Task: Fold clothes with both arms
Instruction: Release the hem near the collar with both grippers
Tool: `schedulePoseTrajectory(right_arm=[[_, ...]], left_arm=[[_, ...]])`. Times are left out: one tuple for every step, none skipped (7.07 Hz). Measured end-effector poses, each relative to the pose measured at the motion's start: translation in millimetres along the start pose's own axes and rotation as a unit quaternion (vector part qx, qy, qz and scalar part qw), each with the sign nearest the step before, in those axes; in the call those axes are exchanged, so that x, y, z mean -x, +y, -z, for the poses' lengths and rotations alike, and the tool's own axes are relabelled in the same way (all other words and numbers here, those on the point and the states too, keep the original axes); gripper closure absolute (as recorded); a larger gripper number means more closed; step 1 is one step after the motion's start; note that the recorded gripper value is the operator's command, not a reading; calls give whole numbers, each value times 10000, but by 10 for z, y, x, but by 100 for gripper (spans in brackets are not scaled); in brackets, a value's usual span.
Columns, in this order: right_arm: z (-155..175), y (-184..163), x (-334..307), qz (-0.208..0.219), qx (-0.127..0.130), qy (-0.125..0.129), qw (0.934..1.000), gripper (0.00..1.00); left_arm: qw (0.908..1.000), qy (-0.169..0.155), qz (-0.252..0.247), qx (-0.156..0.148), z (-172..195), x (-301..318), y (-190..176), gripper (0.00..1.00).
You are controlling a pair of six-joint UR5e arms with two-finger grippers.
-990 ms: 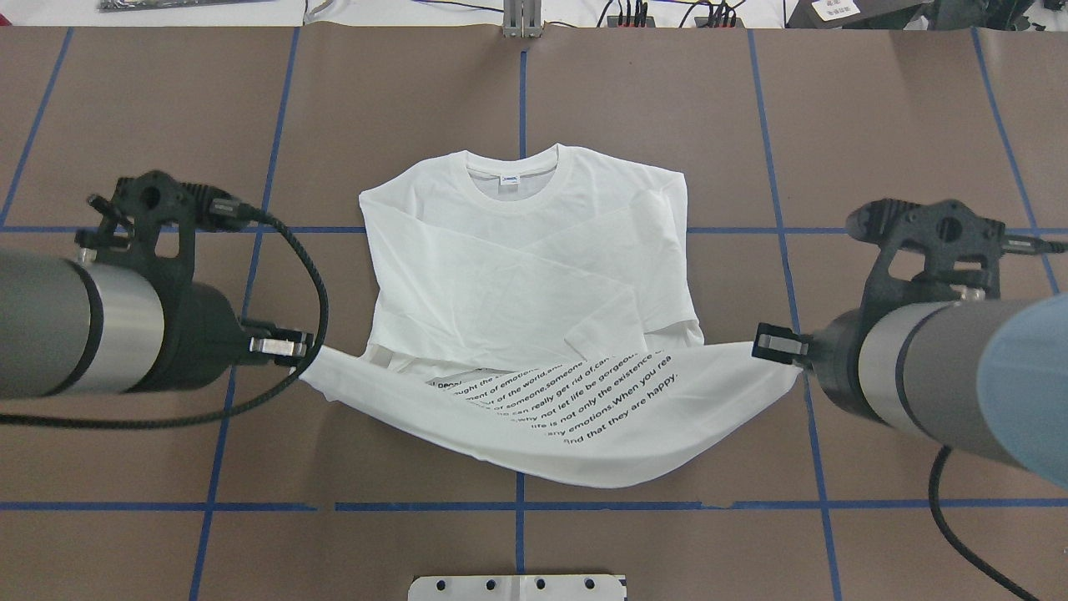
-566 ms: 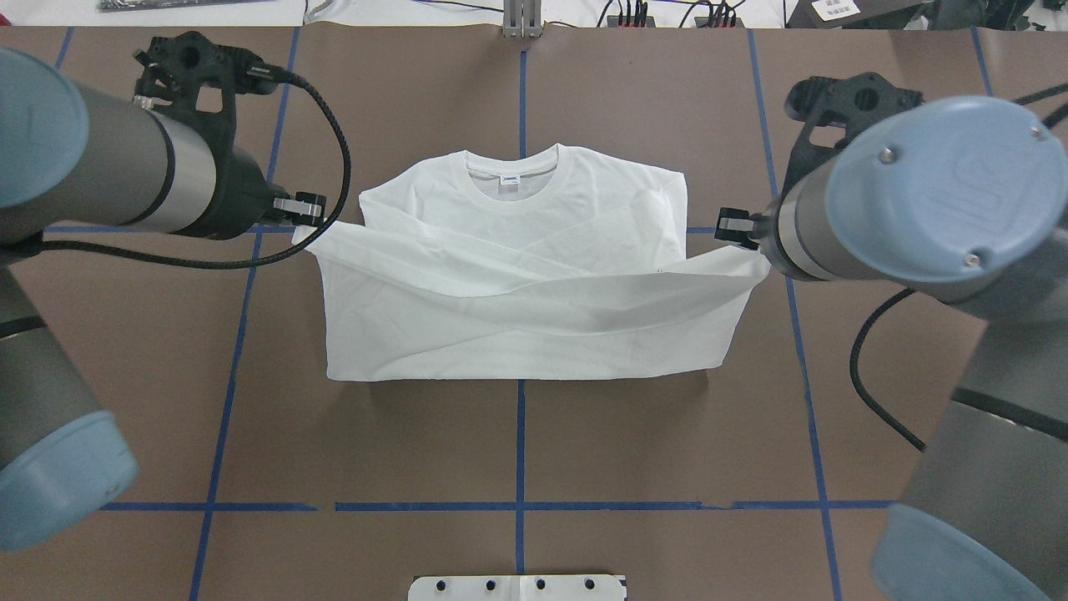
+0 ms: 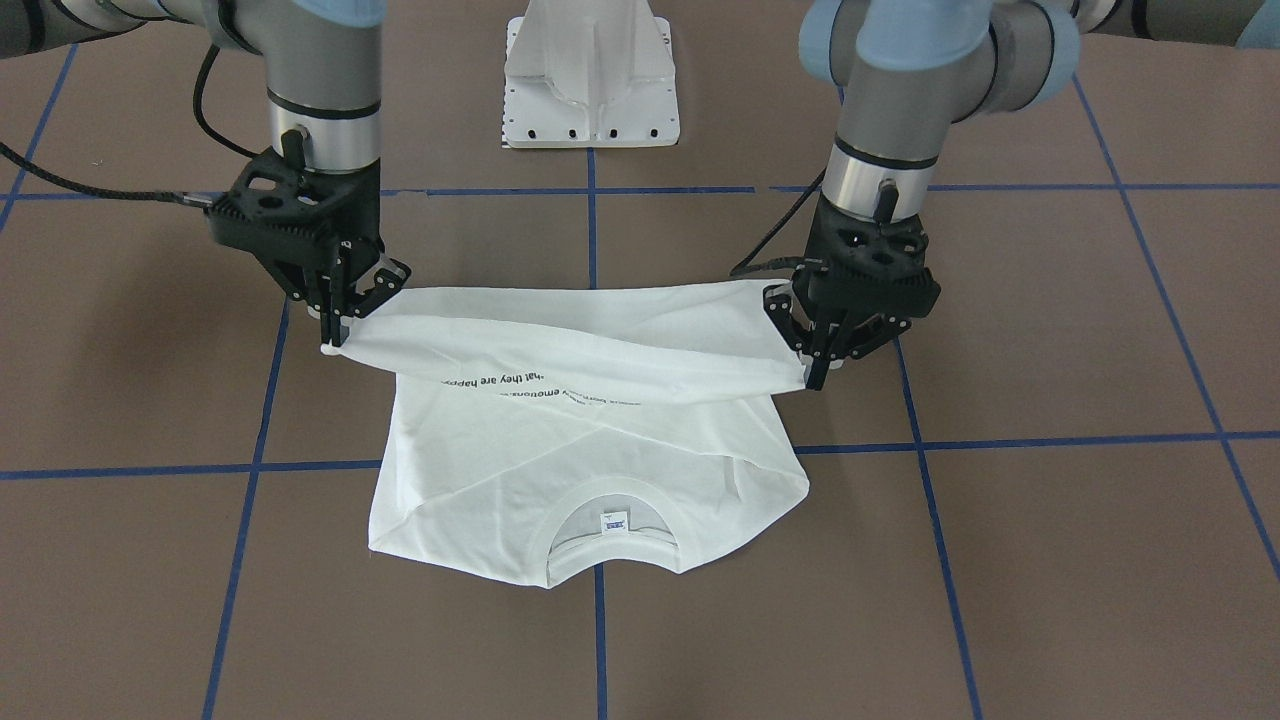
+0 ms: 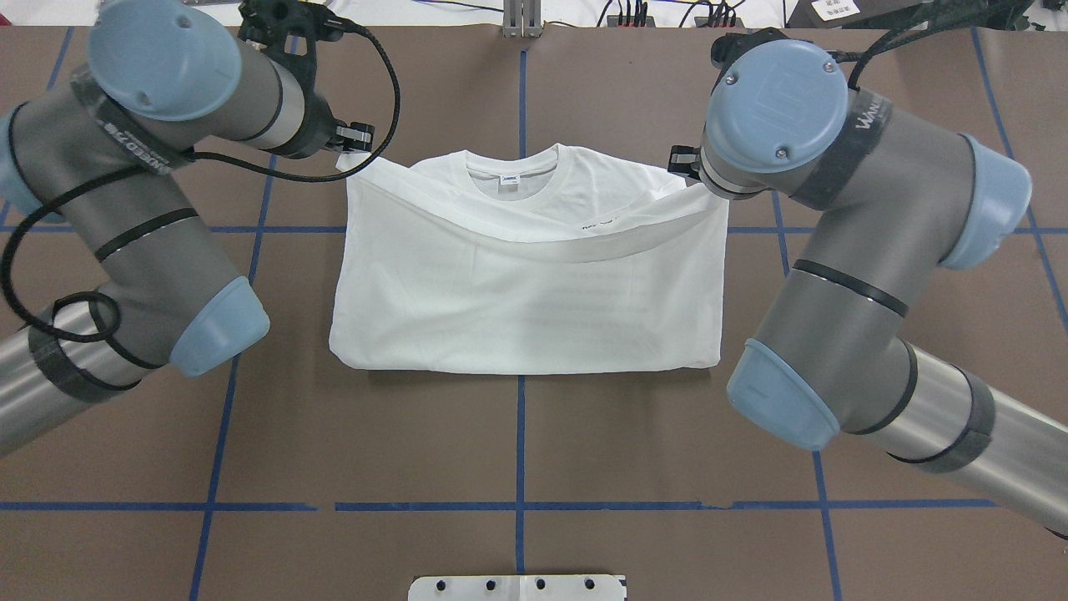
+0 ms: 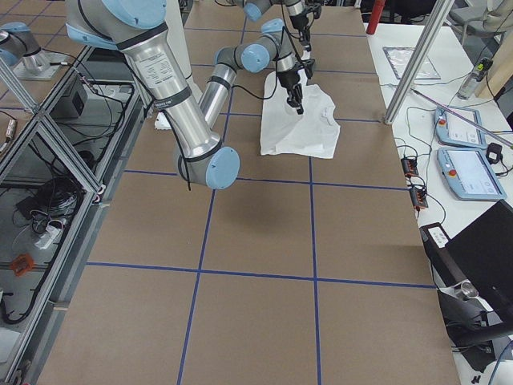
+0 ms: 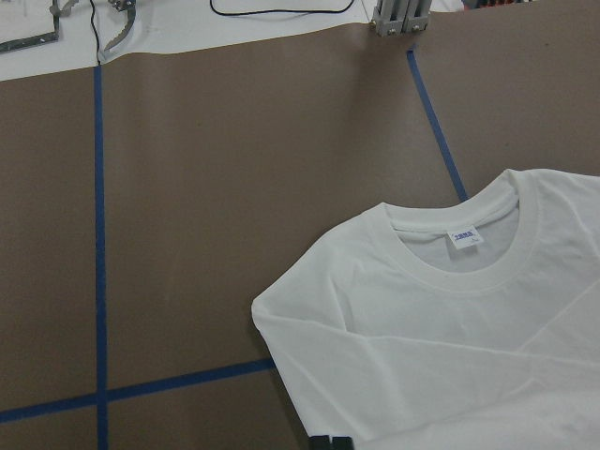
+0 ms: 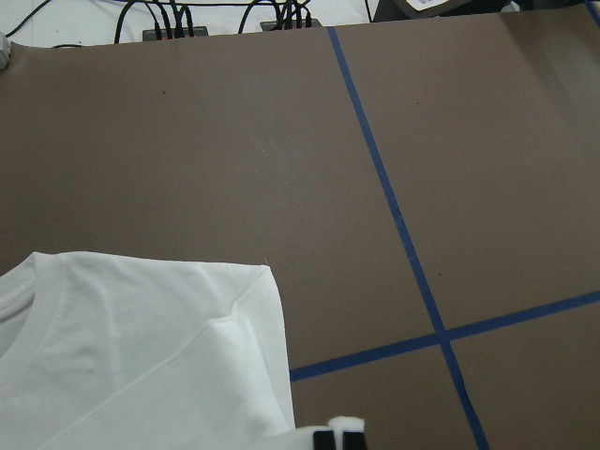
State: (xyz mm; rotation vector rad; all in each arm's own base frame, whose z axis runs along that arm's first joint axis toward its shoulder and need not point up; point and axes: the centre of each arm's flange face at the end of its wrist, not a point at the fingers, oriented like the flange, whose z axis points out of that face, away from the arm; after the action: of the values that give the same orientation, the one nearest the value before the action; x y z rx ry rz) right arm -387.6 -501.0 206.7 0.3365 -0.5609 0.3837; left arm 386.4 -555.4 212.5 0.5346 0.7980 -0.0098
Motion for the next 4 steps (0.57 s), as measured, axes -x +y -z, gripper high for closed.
schedulePoseTrajectory(right_arm=[[-285,-87,163,29,-24,9,10000,100],[-585,-131,261,60,-25,59,10000,100],[-828,-146,292,76,-14,129,9999,100],[-969,-161,290,90,-9,180,9998,100]], left_arm=[[10000,-25,-4,-69,-339,30,-73,100],[9999,-69,-3,-133,-633,103,-94,100],[9997,-144,0,-197,-856,187,-94,100],[9995,-226,6,-210,-1033,269,-72,100]])
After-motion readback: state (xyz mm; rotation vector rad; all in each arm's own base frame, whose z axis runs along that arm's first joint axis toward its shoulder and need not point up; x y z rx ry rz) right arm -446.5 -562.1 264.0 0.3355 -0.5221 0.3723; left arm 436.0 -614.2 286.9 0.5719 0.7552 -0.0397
